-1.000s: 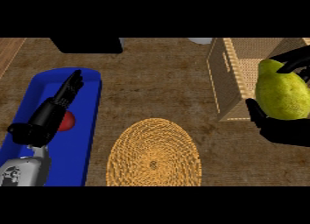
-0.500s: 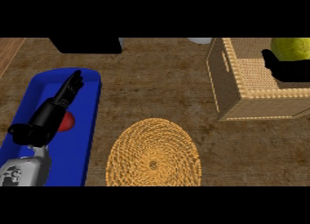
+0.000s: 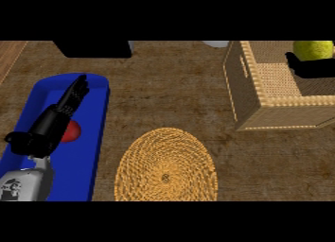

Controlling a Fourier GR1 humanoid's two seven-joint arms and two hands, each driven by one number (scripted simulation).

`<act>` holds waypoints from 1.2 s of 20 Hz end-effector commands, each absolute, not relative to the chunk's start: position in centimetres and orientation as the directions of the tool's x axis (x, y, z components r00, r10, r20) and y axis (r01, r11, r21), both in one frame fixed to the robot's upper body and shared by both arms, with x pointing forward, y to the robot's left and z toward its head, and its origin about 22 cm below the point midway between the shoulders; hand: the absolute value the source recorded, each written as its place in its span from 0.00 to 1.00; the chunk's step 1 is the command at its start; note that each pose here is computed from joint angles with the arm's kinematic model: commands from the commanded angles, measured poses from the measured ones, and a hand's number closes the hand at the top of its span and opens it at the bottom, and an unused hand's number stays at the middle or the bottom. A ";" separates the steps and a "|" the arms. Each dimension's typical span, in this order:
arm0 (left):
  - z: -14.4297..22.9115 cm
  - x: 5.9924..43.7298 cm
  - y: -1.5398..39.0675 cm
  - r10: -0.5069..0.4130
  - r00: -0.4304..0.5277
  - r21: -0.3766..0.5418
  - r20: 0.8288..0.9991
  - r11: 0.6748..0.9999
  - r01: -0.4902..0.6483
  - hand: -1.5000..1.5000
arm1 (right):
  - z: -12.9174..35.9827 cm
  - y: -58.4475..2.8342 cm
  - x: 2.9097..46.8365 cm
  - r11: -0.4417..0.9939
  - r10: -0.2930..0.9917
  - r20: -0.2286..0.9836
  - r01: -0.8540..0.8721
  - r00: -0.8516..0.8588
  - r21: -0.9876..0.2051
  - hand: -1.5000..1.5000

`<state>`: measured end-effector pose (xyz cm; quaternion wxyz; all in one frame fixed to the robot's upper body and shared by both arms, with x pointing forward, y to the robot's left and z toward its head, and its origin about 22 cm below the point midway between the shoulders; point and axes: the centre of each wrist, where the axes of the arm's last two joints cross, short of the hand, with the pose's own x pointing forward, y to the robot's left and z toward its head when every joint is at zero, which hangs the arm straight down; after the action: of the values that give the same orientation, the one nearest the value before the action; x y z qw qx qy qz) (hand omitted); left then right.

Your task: Pick the pear from the placemat and place it in the basket

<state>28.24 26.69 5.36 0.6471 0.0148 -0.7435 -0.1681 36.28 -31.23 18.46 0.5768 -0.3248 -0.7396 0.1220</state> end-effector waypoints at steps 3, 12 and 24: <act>5.8 28.4 26.4 -0.244 -0.177 0.278 0.954 0.938 0.207 0.50 | 14.3 -34.9 37.3 0.718 0.662 0.735 0.405 -0.147 -0.566 1.00; 6.3 28.1 25.5 -0.232 -0.169 0.263 0.958 0.945 0.196 0.50 | 14.3 -36.3 39.9 0.758 0.571 0.802 0.487 -0.174 -0.434 0.00; 6.2 28.4 26.0 -0.249 -0.160 0.277 0.955 0.942 0.190 0.50 | 17.0 -36.2 42.1 0.848 0.455 0.835 0.436 -0.310 -0.300 0.00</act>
<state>27.57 25.89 5.83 0.6450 0.0149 -0.7446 -0.1710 41.66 -36.57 15.40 0.5162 -0.3184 -0.7943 0.0359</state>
